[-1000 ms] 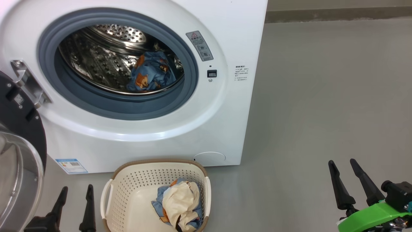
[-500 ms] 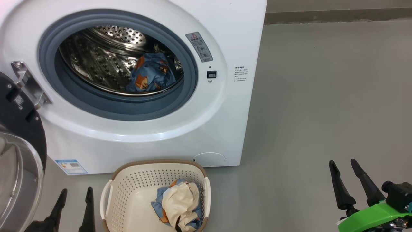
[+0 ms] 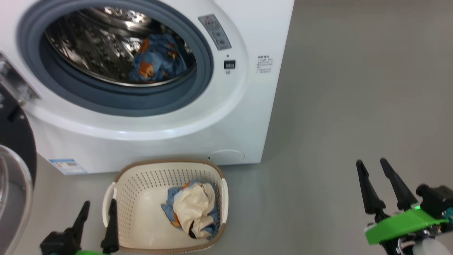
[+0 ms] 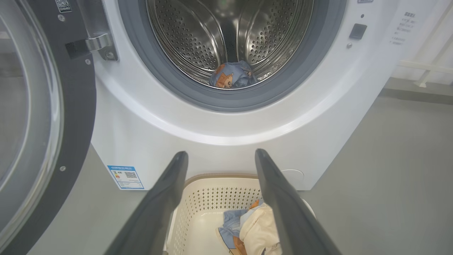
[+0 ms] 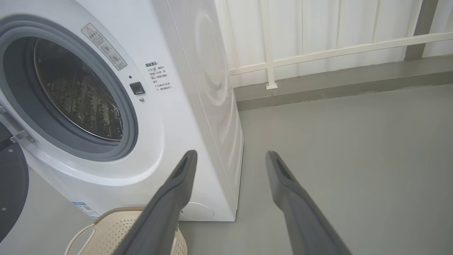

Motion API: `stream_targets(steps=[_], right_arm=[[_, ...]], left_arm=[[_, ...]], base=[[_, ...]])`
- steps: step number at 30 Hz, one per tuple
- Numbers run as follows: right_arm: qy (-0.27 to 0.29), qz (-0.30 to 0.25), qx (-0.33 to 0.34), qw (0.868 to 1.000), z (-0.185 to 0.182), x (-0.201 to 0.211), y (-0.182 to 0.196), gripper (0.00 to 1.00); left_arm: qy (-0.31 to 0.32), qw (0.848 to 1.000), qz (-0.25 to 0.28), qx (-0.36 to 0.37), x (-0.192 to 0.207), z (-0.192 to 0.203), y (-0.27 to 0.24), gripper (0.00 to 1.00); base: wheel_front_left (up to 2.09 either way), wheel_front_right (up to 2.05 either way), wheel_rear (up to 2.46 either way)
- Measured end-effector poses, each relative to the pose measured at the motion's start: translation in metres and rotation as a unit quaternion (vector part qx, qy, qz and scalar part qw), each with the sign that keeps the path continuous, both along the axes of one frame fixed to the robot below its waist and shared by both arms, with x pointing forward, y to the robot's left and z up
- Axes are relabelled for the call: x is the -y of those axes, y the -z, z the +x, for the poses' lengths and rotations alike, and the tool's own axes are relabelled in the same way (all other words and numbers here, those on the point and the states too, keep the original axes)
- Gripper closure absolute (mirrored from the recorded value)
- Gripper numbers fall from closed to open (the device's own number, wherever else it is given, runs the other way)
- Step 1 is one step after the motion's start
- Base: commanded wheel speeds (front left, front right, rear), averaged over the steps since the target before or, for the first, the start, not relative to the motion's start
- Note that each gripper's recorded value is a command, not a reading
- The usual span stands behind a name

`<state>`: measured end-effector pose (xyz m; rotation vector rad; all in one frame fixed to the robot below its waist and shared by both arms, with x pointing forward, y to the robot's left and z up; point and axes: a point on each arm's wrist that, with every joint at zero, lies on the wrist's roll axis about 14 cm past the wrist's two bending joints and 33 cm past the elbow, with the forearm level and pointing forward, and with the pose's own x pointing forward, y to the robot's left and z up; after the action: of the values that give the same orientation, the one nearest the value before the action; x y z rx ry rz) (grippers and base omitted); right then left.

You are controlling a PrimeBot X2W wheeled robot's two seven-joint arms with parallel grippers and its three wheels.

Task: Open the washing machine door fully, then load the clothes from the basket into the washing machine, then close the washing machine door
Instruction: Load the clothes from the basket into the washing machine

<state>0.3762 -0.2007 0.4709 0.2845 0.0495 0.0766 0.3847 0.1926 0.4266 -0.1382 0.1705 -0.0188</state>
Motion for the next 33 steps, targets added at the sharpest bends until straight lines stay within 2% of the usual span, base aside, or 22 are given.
stream_targets(steps=[16, 25, 33], right_arm=[[0.003, 0.019, -0.023, 1.000, 0.057, -0.009, 0.028, 0.00], [0.006, 0.025, -0.044, 0.999, 0.086, -0.012, 0.056, 0.00], [0.017, 0.026, -0.074, 0.997, 0.098, -0.008, 0.089, 0.00]], left_arm=[[0.084, 0.987, -0.025, -0.131, 0.059, 0.052, 0.092, 0.00], [0.146, 0.968, 0.000, -0.202, 0.079, 0.078, 0.151, 0.00], [0.200, 0.945, 0.033, -0.259, 0.091, 0.092, 0.205, 0.00]], base=[[0.00, 0.00, 0.00], [0.00, 0.00, 0.00], [0.00, 0.00, 0.00]])
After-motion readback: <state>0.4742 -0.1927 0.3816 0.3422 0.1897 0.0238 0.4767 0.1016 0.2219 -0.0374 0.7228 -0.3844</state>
